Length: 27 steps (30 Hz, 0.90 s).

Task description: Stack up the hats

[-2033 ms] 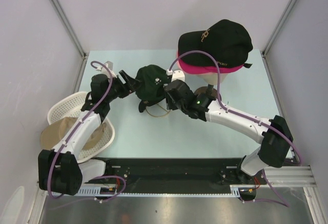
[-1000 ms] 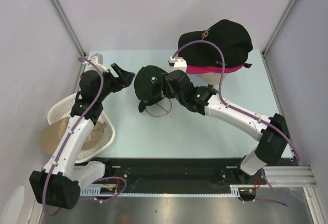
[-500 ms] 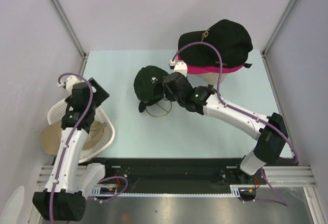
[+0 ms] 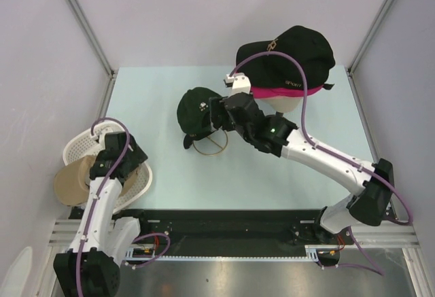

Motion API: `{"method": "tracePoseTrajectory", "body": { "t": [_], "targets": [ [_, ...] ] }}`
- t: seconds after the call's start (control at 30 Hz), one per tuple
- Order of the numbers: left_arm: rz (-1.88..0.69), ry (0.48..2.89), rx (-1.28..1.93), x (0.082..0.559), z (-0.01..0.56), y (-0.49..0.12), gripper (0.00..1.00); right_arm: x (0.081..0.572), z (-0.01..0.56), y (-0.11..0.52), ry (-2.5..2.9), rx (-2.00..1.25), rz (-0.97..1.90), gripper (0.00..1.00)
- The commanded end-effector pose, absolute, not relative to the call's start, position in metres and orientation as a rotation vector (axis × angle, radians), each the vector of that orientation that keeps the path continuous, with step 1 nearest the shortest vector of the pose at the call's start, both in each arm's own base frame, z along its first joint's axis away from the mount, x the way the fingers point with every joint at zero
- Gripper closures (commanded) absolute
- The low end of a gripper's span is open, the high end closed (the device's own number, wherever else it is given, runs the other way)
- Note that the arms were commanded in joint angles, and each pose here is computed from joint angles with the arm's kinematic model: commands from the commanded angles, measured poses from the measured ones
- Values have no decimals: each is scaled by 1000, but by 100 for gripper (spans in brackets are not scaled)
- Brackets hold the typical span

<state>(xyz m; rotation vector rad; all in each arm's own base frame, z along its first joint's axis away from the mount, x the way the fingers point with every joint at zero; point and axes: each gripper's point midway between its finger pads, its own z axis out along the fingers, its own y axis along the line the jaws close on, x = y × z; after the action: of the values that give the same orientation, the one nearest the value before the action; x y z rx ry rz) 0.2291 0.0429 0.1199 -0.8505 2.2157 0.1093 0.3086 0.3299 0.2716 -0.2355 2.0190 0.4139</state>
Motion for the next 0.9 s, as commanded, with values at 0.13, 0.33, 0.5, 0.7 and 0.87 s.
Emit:
{"method": "tracePoseTrajectory", "body": {
  "t": [0.13, 0.33, 0.5, 0.7, 0.87],
  "targets": [
    [52, 2301, -938, 217, 94, 33, 16, 310, 370, 320, 1780, -109, 563, 15],
    [147, 2319, -969, 216, 81, 44, 16, 308, 373, 316, 1772, -117, 563, 15],
    [222, 2115, -1060, 204, 122, 64, 17, 307, 367, 310, 1780, -118, 551, 15],
    [363, 1851, -1254, 164, 157, 94, 2, 312, 365, 309, 1782, -111, 571, 15],
    [452, 1783, -1439, 148, 148, 102, 0, 319, 370, 316, 1777, -143, 601, 15]
  ]
}}
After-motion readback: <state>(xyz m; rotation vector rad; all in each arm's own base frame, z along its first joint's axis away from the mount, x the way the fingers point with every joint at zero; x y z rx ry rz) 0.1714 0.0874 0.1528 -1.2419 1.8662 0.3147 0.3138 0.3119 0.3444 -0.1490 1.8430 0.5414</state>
